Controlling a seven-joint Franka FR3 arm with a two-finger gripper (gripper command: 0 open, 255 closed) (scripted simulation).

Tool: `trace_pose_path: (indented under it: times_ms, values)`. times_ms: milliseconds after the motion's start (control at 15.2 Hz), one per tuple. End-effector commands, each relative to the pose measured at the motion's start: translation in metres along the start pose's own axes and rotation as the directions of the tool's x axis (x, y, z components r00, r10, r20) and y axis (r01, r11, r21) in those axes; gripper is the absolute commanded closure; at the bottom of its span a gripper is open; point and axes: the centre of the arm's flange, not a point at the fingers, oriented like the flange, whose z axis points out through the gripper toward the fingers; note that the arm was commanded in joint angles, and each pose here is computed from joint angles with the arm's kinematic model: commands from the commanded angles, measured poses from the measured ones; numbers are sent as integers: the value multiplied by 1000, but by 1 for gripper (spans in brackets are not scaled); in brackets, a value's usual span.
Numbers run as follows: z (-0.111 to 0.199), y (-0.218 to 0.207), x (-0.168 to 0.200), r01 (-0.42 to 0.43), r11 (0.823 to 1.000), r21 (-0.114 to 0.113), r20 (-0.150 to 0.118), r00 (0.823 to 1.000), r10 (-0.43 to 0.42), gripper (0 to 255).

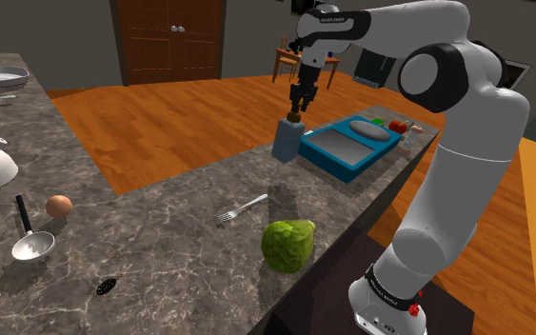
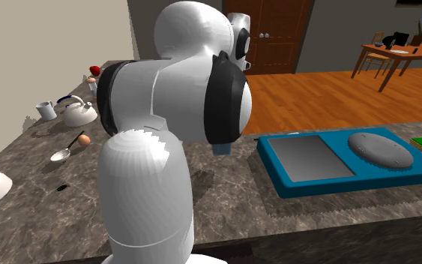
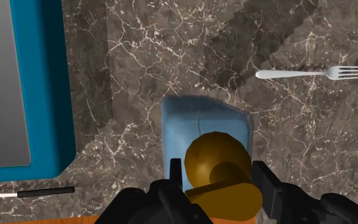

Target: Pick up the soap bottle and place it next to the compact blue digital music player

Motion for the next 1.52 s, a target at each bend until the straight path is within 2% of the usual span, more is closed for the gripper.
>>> trace_pose_path:
  times_ms: [0, 858, 1452]
  values:
    - [-11, -1, -1, 0, 1000, 0, 0, 1000, 0, 255]
    - [-75, -7, -5, 0, 1000, 0, 0, 1000, 0, 255]
    - [-79, 83, -83, 0, 1000, 0, 0, 1000, 0, 255]
